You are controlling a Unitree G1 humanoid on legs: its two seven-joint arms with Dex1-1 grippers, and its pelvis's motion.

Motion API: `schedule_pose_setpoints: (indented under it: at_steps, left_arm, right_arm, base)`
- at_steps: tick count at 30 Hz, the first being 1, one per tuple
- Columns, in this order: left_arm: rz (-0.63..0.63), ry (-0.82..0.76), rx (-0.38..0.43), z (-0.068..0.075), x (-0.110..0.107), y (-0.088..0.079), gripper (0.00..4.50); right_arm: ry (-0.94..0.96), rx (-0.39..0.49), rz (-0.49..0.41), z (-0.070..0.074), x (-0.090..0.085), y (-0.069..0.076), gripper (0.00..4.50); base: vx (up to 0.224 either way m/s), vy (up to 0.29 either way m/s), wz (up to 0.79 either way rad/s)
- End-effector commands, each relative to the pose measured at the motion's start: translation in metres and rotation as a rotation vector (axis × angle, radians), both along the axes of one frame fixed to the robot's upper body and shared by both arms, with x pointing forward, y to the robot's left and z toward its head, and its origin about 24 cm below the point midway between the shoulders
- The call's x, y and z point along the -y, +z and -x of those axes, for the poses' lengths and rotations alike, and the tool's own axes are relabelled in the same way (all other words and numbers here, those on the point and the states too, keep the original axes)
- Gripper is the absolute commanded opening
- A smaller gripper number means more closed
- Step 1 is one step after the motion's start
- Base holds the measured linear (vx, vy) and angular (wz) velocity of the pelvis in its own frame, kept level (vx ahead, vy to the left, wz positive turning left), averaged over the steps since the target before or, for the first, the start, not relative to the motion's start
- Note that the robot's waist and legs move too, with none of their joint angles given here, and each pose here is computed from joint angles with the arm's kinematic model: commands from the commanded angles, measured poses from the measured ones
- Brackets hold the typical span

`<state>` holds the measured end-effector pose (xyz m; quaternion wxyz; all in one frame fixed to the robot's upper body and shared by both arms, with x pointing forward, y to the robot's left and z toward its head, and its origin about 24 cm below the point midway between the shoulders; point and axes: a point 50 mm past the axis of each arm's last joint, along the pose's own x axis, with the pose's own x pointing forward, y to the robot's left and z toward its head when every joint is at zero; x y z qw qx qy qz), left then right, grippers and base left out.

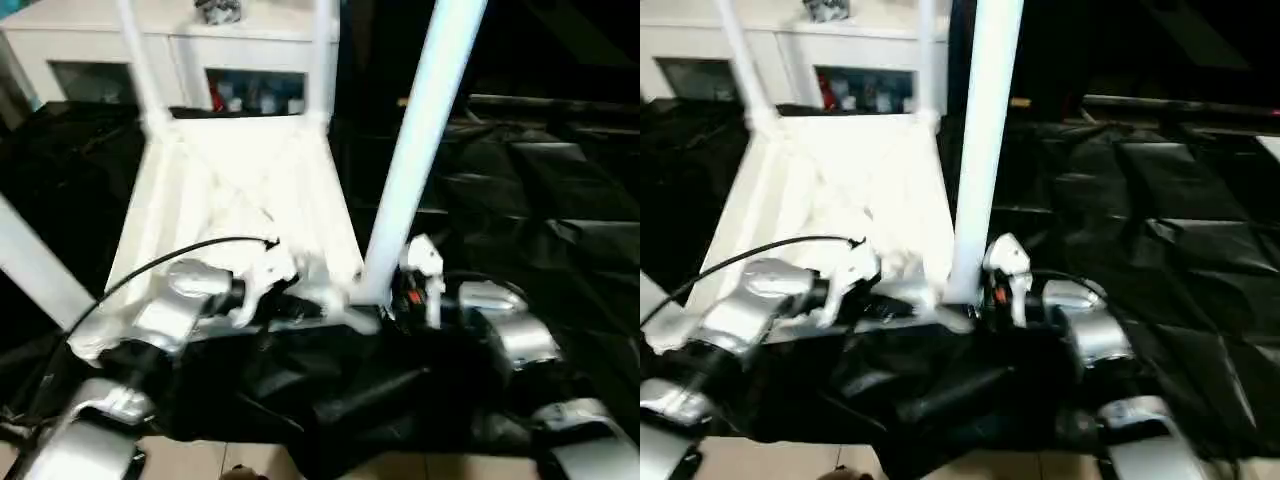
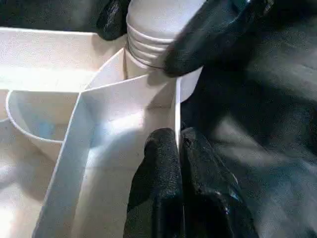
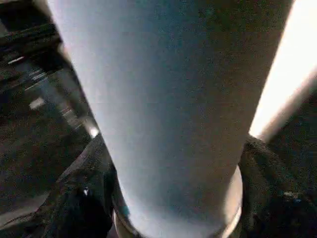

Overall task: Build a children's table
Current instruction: Rotate leg to tighten

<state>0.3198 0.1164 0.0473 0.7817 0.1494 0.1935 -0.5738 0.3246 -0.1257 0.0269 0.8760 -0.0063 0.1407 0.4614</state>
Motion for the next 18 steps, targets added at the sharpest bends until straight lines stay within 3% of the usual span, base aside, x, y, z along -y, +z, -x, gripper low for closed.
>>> schedule_pose_setpoints:
  at_steps: [1,4,7,10,15,18]
  left_arm:
    - [0.040,0.040,0.020,-0.003,0.018,0.001,0.00]
    - [0.051,0.124,0.041,-0.008,0.033,0.001,0.00]
    - [0.066,0.148,0.047,-0.009,0.042,0.001,0.00]
    - [0.073,0.125,0.042,-0.005,0.051,-0.001,0.00]
    - [0.067,0.019,0.037,0.003,0.045,-0.002,0.00]
    - [0.074,-0.070,0.018,0.010,0.035,-0.002,0.00]
  right_arm:
    - [-0.140,-0.065,0.066,-0.002,-0.004,-0.017,2.75]
    - [-0.284,-0.080,0.108,-0.006,-0.012,-0.025,2.75]
    - [-0.255,-0.073,0.087,-0.003,-0.024,-0.025,2.75]
    - [-0.197,-0.071,0.048,0.000,-0.034,-0.023,3.45]
    - [-0.122,0.014,0.085,-0.002,-0.027,-0.015,3.88]
    - [-0.003,0.038,0.062,0.001,-0.019,-0.008,3.88]
  base:
    - [0.000,0.000,0.00]
    - [0.000,0.000,0.00]
    - [0.000,0.000,0.00]
    - [0.000,0.000,0.00]
    - [0.000,0.000,0.00]
    - [0.000,0.000,0.00]
